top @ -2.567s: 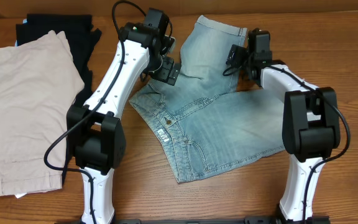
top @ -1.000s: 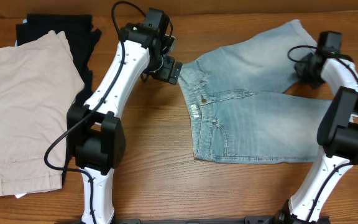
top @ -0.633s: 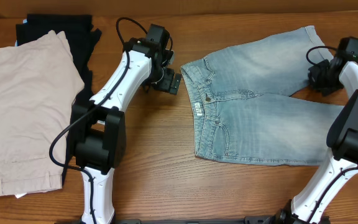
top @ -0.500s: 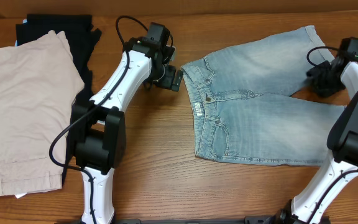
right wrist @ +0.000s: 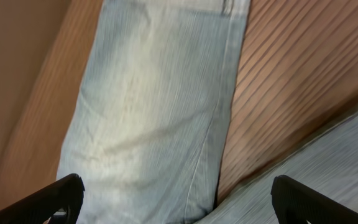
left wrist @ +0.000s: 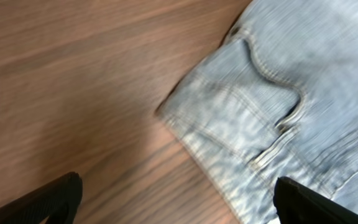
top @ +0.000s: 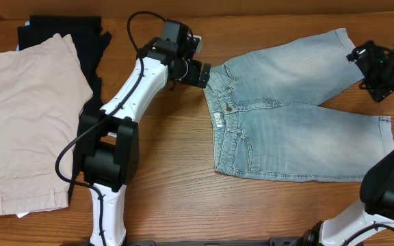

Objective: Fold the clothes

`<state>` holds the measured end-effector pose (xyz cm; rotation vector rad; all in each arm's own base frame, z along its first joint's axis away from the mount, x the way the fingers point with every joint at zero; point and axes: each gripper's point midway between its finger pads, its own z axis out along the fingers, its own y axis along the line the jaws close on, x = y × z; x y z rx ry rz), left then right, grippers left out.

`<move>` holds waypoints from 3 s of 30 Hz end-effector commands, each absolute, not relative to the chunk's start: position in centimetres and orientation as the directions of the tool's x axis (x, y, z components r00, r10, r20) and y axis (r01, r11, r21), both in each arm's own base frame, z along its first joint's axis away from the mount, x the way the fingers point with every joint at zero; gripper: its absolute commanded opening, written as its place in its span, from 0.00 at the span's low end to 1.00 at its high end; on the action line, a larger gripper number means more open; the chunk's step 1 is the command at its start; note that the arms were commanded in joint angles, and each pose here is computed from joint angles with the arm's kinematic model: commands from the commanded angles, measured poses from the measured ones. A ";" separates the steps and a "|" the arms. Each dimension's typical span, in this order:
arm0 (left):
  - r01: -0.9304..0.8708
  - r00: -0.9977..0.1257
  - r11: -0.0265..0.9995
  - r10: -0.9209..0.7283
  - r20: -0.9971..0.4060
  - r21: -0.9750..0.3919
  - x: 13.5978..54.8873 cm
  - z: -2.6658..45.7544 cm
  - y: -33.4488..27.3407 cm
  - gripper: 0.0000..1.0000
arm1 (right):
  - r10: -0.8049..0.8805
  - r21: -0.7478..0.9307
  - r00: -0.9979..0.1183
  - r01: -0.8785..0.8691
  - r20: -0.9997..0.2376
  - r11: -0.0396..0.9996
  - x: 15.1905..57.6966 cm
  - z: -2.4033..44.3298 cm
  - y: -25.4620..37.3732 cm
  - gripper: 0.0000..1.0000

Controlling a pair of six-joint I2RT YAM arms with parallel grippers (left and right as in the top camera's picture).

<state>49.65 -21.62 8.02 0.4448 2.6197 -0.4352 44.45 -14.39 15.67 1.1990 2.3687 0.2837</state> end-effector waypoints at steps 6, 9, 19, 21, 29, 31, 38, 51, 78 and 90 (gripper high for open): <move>0.461 -0.828 0.853 0.316 -0.462 -0.243 48.5 5.2 -24.7 1.00 | 0.770 0.383 -0.570 0.668 -0.287 0.638 44.7 15.3 -11.9 1.00; 0.451 -0.840 0.861 0.319 -0.439 -0.235 48.6 3.4 -24.4 1.00 | 0.770 0.377 -0.574 0.673 -0.277 0.637 44.4 15.2 -11.8 1.00; 0.468 -0.822 0.855 0.329 -0.464 -0.223 49.6 2.3 -24.3 1.00 | 0.754 0.368 -0.592 0.659 -0.283 0.656 44.4 15.1 -11.7 1.00; 0.469 -0.826 0.853 0.330 -0.457 -0.231 49.6 1.4 -24.4 1.00 | 0.751 0.365 -0.597 0.657 -0.282 0.660 44.3 15.1 -11.7 1.00; 0.463 -0.835 0.856 0.333 -0.438 -0.231 49.5 0.1 -24.3 0.85 | 0.741 0.361 -0.607 0.648 -0.288 0.671 44.3 15.1 -11.7 1.00; 0.470 -0.828 0.854 0.338 -0.446 -0.224 49.7 0.1 -24.3 0.79 | 0.741 0.361 -0.607 0.648 -0.288 0.671 44.3 15.1 -11.7 1.00; 0.488 -0.812 0.847 0.352 -0.465 -0.212 50.2 -0.4 -24.5 0.18 | 0.738 0.355 -0.614 0.649 -0.280 0.673 44.1 15.0 -11.6 1.00; 0.352 -0.840 0.936 0.321 -0.437 0.011 53.9 0.7 -15.0 0.06 | 0.704 0.325 -0.669 0.628 -0.240 0.707 43.4 13.3 -8.9 1.00; 0.117 -0.924 0.993 0.102 -0.369 -0.020 50.4 19.3 -12.5 1.00 | 0.662 0.327 -0.680 0.576 -0.317 0.749 37.3 21.7 -5.7 0.87; 0.133 -0.966 0.988 0.110 -0.236 -0.082 44.2 21.2 -15.5 1.00 | 0.654 0.377 -0.594 0.535 -0.469 0.756 27.2 31.0 -4.1 0.96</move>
